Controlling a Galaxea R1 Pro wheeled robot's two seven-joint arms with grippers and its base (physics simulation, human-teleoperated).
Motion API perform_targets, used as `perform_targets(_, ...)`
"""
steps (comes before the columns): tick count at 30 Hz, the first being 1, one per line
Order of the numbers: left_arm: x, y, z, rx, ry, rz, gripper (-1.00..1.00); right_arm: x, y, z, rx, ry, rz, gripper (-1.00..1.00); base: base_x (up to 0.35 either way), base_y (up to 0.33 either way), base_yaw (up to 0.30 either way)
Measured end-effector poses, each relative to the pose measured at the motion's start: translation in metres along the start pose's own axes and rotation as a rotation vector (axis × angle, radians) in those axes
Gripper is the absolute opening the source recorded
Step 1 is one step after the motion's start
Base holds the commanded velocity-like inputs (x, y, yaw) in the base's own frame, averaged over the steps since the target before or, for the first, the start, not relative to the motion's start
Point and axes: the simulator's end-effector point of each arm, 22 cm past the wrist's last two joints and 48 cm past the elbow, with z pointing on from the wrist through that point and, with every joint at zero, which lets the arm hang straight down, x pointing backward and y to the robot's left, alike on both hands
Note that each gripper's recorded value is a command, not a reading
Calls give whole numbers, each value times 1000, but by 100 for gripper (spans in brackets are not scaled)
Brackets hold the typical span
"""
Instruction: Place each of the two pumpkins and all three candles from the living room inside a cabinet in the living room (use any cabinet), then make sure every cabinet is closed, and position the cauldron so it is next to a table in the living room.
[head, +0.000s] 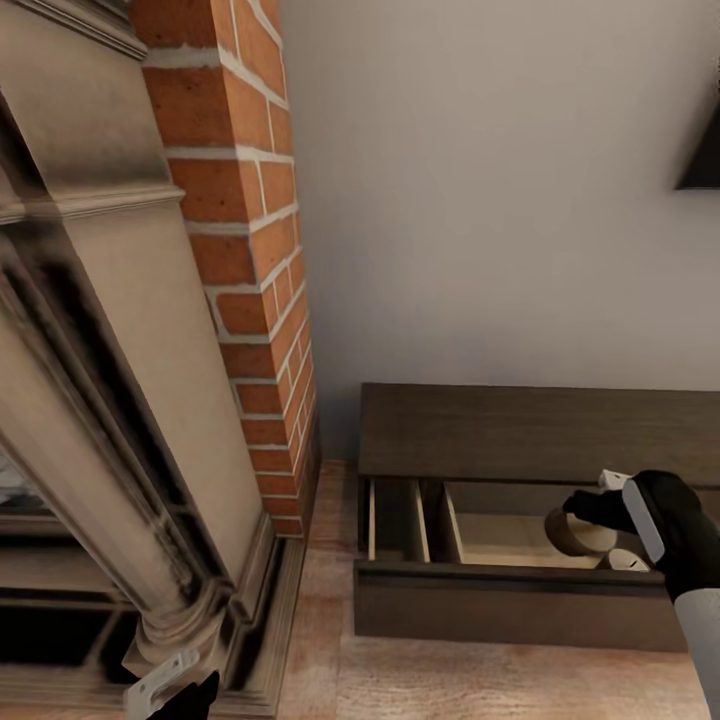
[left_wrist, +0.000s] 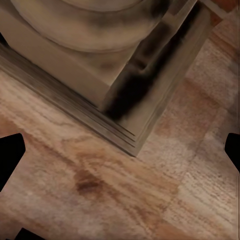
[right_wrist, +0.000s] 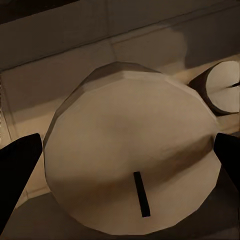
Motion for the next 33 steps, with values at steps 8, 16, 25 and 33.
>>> perform_targets(8,0,-1,0,2,2,0,100,7,1,11,-4,52,22,-100,36,-63,0)
perform_targets(16,1,-2,0,4,3,0,100,21,29,20,-43,89,22,-100,32,-29,0)
perform_targets(25,15,-22,-2,43,26,36,100,38,42,47,-53,123,52,-100,105,-99,0)
perform_targets(33,18,-73,-1,135,36,98,100,48,53,57,-30,135,48,-100,4,-4,0)
